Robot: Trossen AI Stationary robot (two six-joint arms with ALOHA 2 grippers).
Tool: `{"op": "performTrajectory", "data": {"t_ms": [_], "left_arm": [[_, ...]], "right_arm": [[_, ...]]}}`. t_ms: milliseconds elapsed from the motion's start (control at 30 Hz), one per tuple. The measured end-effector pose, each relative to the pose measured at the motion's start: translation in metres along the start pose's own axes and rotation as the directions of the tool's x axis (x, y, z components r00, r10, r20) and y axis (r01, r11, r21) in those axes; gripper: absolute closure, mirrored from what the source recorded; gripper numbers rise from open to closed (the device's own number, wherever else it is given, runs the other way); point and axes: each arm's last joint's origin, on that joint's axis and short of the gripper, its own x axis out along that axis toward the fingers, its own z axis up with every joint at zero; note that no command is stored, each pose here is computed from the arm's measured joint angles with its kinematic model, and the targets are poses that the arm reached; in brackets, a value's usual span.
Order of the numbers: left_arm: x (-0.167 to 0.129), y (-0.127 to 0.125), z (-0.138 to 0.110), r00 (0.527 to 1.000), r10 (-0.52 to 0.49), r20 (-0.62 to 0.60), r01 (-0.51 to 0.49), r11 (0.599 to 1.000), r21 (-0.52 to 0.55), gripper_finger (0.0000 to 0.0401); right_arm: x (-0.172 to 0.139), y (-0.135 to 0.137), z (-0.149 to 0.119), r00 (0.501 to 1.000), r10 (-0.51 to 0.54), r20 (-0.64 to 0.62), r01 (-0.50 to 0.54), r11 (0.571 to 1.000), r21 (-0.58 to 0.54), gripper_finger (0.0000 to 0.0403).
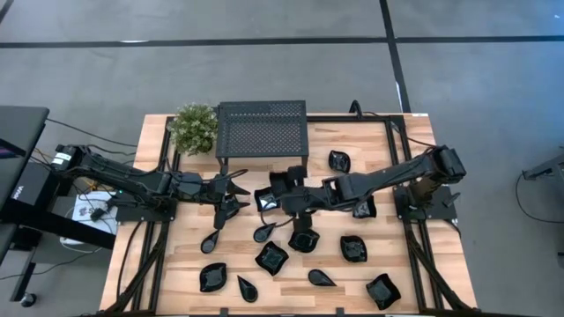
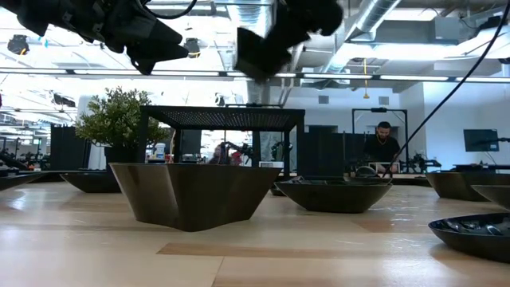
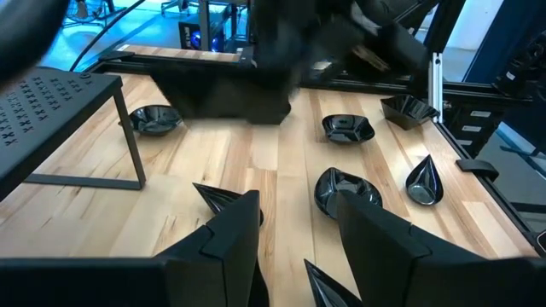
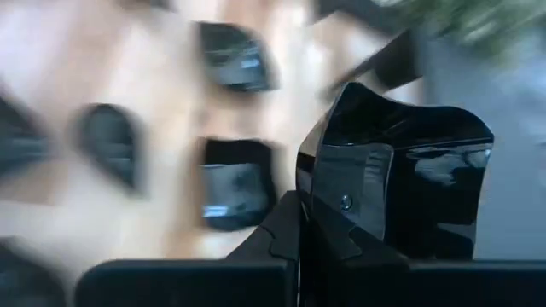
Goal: Pick & Place Mini shaped plates
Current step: Put the black distorted square plate on the shelf, then stack the black distorted square plate on top of the black distorted square plate on the shelf
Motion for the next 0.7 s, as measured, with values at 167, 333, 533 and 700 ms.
{"op": "performTrajectory", "data": {"t_ms": [167,333,533,700], "left_arm": [[0.000,0.000,0.000,1.000,0.000,0.000,0.000,1.000,0.000,0.0242],[0.000,0.000,0.000,1.000,-0.002,0.000,0.002,1.000,0.000,0.0242],[0.000,0.000,0.000,1.000,-0.002,0.000,0.002,1.000,0.000,0.0242],[0.000,0.000,0.000,1.000,-0.001,0.000,0.001,1.000,0.000,0.0242]], "right_arm": [[0.000,-0.030,0.005,0.973,-0.226,-0.048,0.220,0.970,-0.099,0.0398],[0.012,-0.069,-0.008,0.948,-0.296,-0.119,0.286,0.953,-0.097,0.0378],[0.027,-0.112,-0.034,0.965,-0.207,-0.161,0.204,0.978,-0.030,0.0363],[0.034,-0.135,-0.048,0.986,-0.102,-0.128,0.109,0.993,0.042,0.0375]]}}
